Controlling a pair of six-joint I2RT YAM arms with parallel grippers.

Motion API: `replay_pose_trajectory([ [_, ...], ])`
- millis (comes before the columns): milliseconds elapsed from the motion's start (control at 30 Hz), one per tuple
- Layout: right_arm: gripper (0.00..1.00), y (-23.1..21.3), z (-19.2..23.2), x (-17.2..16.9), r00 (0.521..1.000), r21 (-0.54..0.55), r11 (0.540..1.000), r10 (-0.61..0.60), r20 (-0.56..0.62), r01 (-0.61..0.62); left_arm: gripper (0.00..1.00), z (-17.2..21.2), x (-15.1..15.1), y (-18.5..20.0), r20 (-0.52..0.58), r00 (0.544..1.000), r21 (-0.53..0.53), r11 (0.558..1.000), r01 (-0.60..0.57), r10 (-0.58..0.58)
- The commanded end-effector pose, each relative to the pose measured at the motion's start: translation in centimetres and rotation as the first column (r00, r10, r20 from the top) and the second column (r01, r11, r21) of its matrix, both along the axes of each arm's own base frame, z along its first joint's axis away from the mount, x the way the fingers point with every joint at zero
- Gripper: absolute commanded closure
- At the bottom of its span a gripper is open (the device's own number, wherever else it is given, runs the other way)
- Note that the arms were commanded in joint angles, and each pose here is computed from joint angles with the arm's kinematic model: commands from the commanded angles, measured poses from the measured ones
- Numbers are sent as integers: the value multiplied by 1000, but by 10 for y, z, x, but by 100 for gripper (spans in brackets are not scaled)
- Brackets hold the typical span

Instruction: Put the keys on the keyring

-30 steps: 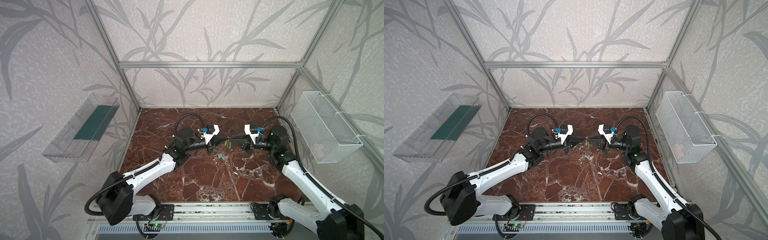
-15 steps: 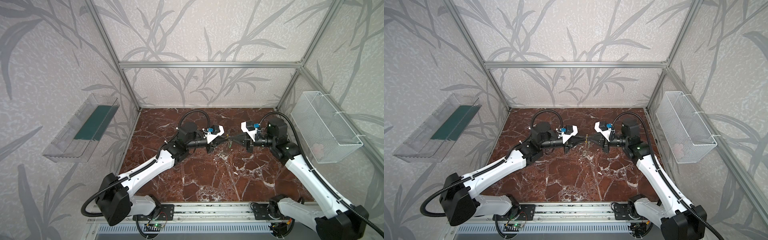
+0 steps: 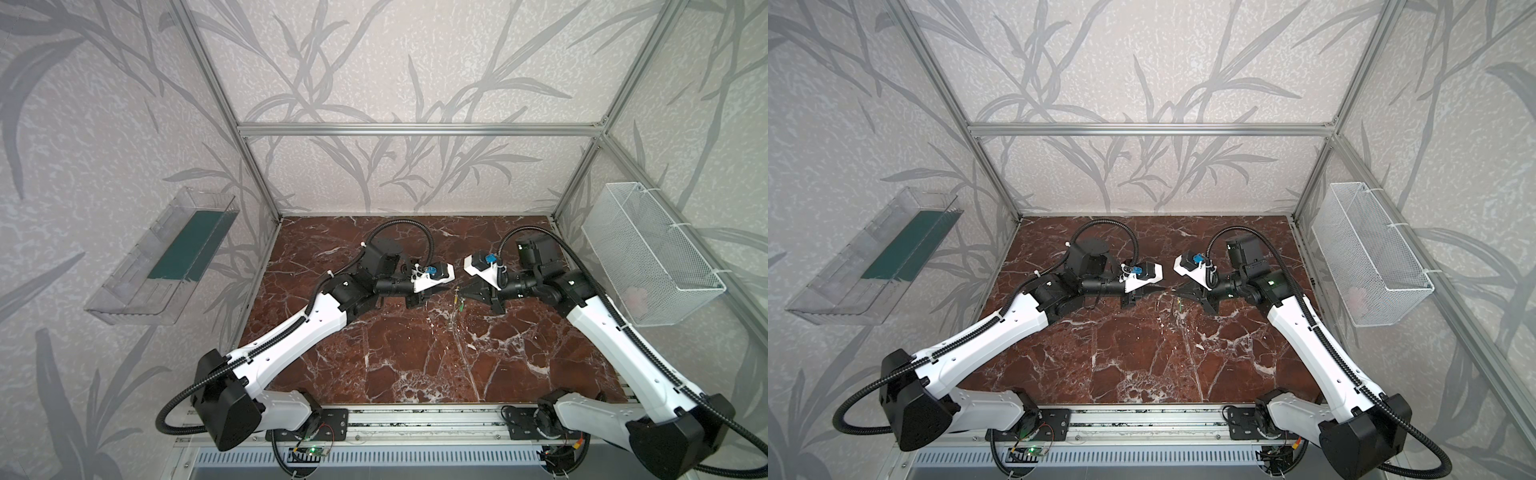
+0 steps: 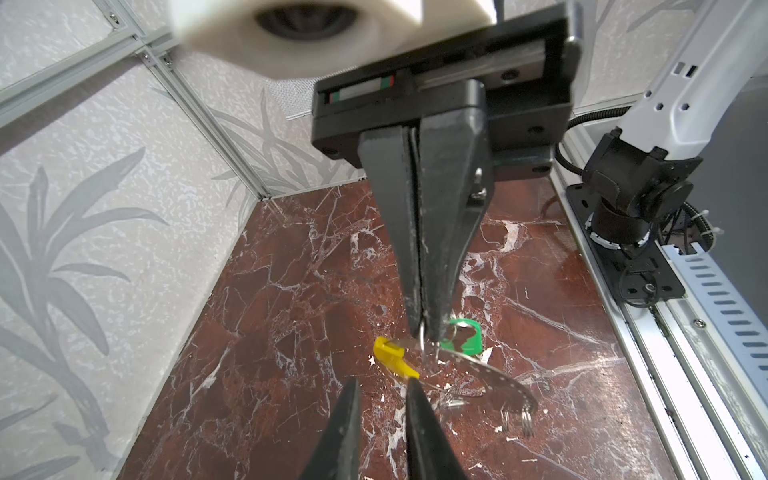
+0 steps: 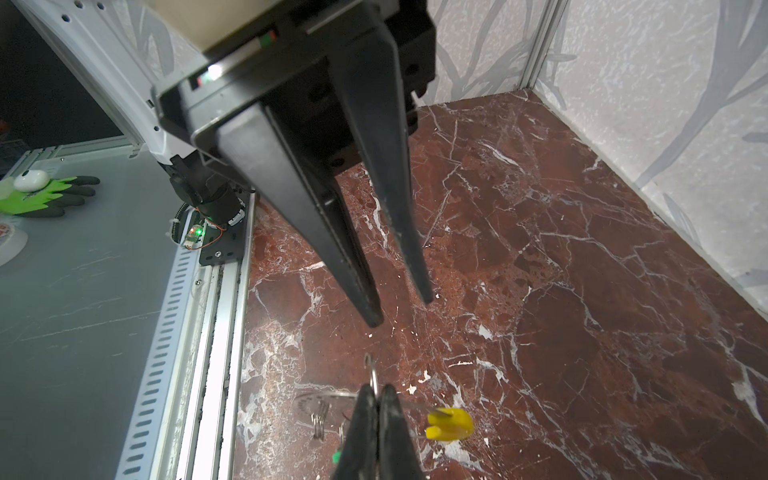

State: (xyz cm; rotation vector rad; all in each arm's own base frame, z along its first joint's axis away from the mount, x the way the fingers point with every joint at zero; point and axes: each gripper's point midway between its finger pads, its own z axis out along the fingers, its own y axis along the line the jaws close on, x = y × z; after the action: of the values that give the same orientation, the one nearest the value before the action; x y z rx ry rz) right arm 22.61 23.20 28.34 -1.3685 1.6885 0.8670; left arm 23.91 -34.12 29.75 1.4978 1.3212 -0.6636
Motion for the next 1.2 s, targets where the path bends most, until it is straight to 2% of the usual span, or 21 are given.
replay_pose_trajectory([
  [0,100,2,6,-1,1000,-9,1000,9,16,-8,77,4,-9,-4,4,999,6,999,52,-52],
  [400,100,6,7,-1,999,-4,1000,10,31,-9,77,-5,-15,-14,-58,994,4,996,91,-90],
  [567,100,8,8,-3,999,10,1000,20,33,-20,92,-5,-13,-18,-57,994,-6,996,89,-89],
  [700,100,9,6,-3,999,8,1000,22,34,-22,100,1,-11,-20,-55,994,-33,996,89,-90],
  [733,96,8,3,-1,999,0,1000,12,38,-12,100,1,-11,-22,-59,994,-39,995,88,-90],
  [767,82,6,2,2,999,-9,1000,-5,50,6,100,3,-10,-22,-59,994,-47,995,84,-87],
  [833,68,-2,-4,9,994,-35,997,-61,93,64,100,6,-9,-21,-58,996,-64,996,69,-72],
  [1033,57,-29,2,20,968,114,974,-212,134,198,100,22,-1,-18,-61,998,-161,987,11,-21],
  [1167,57,-28,-1,19,968,143,970,-215,127,196,100,34,2,-19,-72,997,-232,973,-7,-10],
])
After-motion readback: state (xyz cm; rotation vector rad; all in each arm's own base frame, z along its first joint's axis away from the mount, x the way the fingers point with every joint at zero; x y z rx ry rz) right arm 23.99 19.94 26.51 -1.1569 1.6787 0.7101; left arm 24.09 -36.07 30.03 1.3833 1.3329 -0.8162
